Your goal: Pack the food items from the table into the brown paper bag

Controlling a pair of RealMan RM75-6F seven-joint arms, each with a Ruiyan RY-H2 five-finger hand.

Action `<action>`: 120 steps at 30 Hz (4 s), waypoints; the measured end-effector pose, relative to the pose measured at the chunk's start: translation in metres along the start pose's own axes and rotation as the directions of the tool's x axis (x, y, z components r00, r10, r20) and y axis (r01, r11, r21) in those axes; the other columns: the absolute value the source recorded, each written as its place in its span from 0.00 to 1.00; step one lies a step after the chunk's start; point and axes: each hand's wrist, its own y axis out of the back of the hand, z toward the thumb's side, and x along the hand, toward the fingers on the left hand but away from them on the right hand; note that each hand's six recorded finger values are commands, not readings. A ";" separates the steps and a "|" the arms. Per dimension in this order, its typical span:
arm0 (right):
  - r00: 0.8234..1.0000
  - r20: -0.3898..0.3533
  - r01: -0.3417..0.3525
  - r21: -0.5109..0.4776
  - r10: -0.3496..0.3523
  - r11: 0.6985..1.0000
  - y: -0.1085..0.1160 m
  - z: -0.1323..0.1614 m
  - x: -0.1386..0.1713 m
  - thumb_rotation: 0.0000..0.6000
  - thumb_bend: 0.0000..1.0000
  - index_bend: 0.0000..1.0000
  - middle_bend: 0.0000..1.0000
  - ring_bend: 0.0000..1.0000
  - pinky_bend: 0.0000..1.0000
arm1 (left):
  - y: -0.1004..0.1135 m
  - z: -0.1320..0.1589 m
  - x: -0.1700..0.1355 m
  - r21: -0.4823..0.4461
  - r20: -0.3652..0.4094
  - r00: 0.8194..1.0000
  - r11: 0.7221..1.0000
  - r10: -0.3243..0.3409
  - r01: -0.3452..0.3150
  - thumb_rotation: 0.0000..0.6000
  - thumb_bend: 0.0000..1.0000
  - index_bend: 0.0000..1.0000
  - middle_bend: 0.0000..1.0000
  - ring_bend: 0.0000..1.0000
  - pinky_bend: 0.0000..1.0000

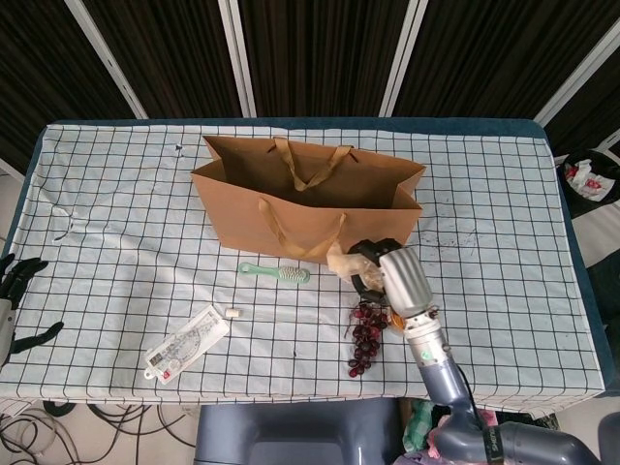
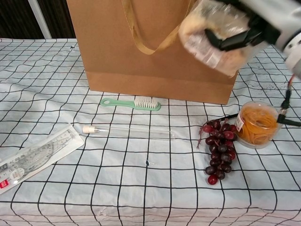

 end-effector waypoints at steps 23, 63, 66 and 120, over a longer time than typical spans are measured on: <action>0.903 -0.023 0.429 -0.013 -0.429 0.903 0.158 0.005 -0.062 1.00 0.48 0.51 0.46 0.55 0.43 | -0.007 0.004 0.001 0.008 0.008 1.000 1.000 -0.028 0.028 1.00 0.07 0.18 0.15 0.01 0.05; 0.999 -0.005 0.044 -0.012 -0.044 0.999 0.051 0.050 -0.144 1.00 0.20 0.16 0.11 0.23 0.29 | 0.001 -0.005 0.001 0.011 -0.021 1.000 1.000 -0.006 0.006 1.00 0.07 0.17 0.11 0.01 0.05; 0.998 0.002 0.055 -0.011 -0.055 0.998 0.056 0.049 -0.143 1.00 0.20 0.15 0.11 0.24 0.29 | 0.001 -0.006 0.001 0.014 -0.022 1.000 1.000 -0.006 0.007 1.00 0.07 0.17 0.11 0.01 0.05; 0.822 0.293 -0.559 0.253 0.488 0.789 0.011 -0.079 0.089 1.00 0.16 0.09 0.10 0.20 0.26 | -0.001 -0.004 0.002 0.014 -0.018 1.000 1.000 -0.012 0.012 1.00 0.07 0.17 0.11 0.01 0.05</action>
